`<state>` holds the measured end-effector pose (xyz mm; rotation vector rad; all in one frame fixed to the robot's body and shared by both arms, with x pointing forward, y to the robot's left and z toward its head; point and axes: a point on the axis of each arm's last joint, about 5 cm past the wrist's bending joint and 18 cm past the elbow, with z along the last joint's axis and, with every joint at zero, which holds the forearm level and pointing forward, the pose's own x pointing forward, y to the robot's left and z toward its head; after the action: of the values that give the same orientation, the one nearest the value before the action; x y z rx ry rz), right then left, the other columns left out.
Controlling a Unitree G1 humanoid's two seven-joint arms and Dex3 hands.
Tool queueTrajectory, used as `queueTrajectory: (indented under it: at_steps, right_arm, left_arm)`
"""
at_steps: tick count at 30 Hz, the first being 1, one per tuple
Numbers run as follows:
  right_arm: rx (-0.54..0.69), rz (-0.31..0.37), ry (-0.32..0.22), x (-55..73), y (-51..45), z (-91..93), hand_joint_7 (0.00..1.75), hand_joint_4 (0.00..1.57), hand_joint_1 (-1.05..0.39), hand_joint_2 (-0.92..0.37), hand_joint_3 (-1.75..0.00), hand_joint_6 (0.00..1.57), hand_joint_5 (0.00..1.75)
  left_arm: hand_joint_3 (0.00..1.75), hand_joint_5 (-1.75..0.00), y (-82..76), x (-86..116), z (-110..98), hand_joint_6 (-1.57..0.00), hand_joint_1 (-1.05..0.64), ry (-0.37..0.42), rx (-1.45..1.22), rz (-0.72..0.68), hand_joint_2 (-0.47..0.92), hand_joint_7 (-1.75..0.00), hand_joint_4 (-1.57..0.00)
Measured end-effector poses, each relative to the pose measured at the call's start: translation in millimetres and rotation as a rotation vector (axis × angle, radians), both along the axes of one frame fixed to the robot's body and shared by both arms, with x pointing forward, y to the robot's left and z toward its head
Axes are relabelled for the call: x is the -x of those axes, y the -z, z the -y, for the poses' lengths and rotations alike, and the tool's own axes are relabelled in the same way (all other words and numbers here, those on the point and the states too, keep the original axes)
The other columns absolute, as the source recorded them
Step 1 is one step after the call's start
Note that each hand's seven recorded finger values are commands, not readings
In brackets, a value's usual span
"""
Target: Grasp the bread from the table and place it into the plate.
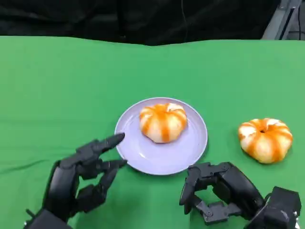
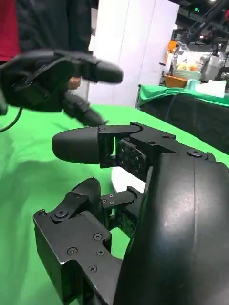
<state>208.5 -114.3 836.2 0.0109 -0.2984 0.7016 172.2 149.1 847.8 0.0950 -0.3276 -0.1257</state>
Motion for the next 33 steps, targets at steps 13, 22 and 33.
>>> queueTrajectory:
  at_steps: [13,22,33]
  right_arm:
    - [0.029,-0.008,0.121,-4.4,0.7,11.7,1.19,0.88,0.09,-0.56,-1.12,0.91,1.56]
    - [0.034,-0.002,0.139,-4.6,0.6,17.0,1.20,0.88,0.08,-0.56,-1.11,0.89,1.55]
    - [0.037,-0.011,0.170,-2.6,2.4,25.9,1.20,0.90,0.08,-0.55,-1.11,0.88,1.50]
  left_arm:
    - [0.49,-0.09,11.0,8,6,-0.90,-0.60,0.036,-0.023,-0.005,0.92,-0.04,-1.20]
    - [0.47,-0.10,11.0,6,6,-0.91,-0.60,0.044,-0.027,0.012,0.92,-0.03,-1.21]
    - [0.30,-0.07,19.5,9,3,-0.97,-0.19,0.088,-0.008,0.001,0.92,-0.03,-1.15]
